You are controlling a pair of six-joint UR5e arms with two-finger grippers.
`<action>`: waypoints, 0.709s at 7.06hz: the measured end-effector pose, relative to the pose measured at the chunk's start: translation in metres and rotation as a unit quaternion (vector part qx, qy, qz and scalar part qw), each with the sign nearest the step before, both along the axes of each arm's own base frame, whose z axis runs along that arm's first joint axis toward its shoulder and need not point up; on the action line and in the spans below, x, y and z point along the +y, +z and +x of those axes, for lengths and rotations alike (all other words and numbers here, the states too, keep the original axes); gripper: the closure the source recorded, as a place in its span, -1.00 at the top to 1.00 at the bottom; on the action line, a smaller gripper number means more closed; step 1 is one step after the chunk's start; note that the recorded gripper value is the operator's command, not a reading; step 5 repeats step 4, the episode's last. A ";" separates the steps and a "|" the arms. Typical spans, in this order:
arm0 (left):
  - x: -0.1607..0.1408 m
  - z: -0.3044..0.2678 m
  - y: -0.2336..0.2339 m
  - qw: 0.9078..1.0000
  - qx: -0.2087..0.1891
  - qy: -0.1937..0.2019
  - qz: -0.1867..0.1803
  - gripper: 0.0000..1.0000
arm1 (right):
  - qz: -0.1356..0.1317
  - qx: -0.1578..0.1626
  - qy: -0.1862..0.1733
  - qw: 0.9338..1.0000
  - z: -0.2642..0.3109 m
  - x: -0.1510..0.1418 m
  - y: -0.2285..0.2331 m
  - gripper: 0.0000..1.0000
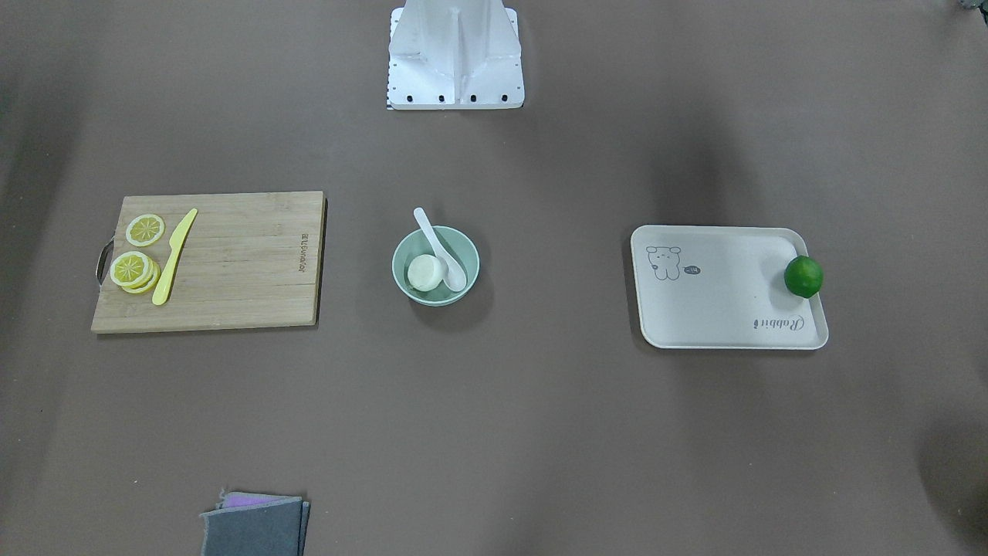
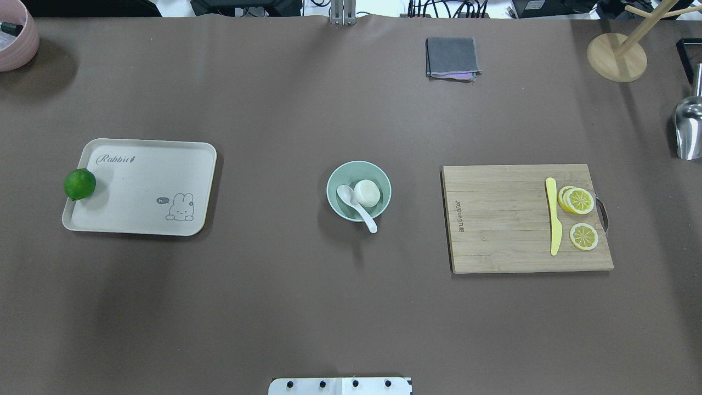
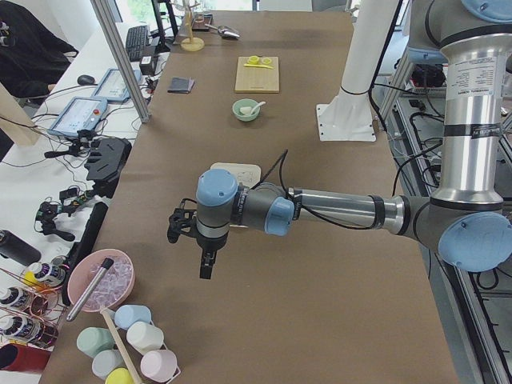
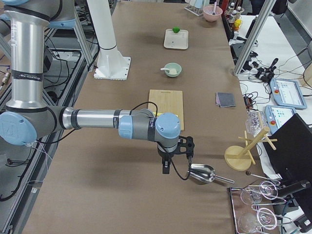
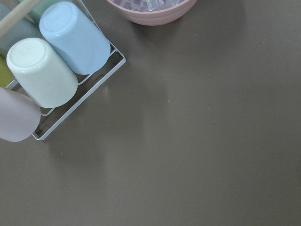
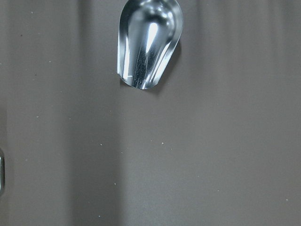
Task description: Put spoon and bun in bowl
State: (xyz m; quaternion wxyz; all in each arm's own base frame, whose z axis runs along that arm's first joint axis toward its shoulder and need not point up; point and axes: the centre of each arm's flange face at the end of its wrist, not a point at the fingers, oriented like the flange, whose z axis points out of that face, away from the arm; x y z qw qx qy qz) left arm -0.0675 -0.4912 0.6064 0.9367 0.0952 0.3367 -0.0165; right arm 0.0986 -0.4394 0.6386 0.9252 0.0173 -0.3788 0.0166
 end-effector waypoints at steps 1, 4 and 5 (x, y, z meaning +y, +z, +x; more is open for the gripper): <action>0.000 0.000 0.000 1.000 0.000 0.000 0.000 0.96 | 0.001 0.000 0.000 1.000 0.000 0.000 0.000 1.00; -0.001 0.000 -0.003 1.000 0.001 0.000 0.003 0.96 | 0.002 -0.006 -0.001 1.000 -0.001 0.000 -0.001 1.00; -0.001 0.000 -0.003 1.000 0.001 0.000 0.003 0.96 | 0.002 -0.006 -0.001 1.000 -0.001 0.000 -0.001 1.00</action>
